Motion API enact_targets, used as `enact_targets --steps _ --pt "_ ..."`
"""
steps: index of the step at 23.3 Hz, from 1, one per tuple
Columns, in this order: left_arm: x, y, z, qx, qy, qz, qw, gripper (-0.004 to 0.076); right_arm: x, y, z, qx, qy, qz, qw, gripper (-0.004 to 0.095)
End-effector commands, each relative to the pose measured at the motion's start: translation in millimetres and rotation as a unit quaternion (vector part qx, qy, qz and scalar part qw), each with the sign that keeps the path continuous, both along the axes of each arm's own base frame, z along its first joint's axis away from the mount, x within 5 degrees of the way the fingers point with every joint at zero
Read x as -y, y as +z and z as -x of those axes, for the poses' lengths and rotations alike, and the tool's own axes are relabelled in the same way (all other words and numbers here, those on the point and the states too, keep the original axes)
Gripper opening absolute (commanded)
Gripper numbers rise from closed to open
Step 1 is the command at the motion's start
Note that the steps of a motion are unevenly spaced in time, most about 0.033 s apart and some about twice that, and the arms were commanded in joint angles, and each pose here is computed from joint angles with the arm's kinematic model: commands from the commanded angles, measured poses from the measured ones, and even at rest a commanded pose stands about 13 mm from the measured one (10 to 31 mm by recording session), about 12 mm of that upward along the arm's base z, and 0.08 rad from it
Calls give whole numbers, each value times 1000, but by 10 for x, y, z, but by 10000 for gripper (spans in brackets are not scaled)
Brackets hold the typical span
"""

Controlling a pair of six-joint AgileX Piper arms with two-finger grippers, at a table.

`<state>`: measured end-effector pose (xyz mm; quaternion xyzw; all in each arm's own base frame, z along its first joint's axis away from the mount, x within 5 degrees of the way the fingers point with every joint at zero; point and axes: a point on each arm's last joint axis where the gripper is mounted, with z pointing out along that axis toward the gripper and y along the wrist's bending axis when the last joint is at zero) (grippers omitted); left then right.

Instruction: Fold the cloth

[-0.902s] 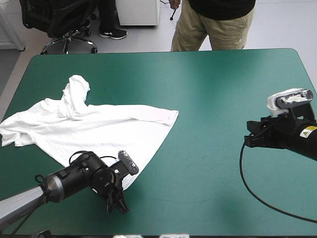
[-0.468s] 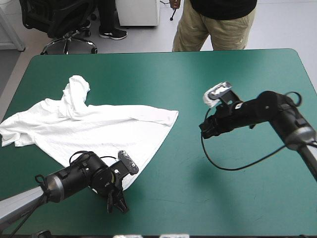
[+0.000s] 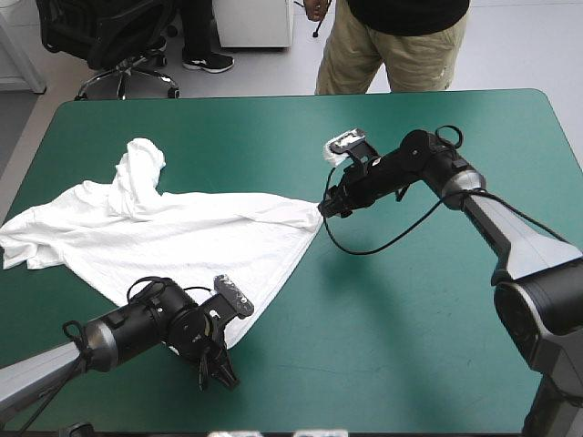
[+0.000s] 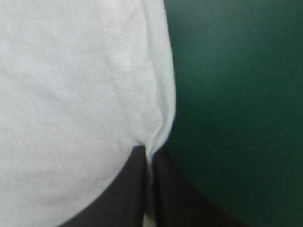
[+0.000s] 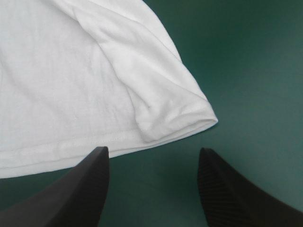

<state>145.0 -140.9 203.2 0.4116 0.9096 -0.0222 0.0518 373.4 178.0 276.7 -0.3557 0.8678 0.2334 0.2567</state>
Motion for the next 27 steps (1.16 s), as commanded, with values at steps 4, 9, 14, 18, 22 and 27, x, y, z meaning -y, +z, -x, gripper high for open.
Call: enact_targets --steps 4,9,14,18,22,27 --pt "24 -21 103 -52 36 6 998 -9 -313 -149 -132 25 -10 -20 999 540" --pt "24 -21 103 -52 39 6 998 -9 -313 -365 -291 36 -55 -11 998 540" --pt "28 -21 98 -49 40 9 998 -9 -327 -402 -343 53 -67 -13 996 319" --pt "34 -20 90 -45 42 12 998 -9 -334 -470 -358 47 -67 -9 997 25" --pt "66 -16 54 -27 52 31 998 -9 -337 -514 -352 37 -63 -6 997 -13" --pt "20 117 51 12 64 49 997 -9 -273 -181 -272 76 -63 -3 995 -13"
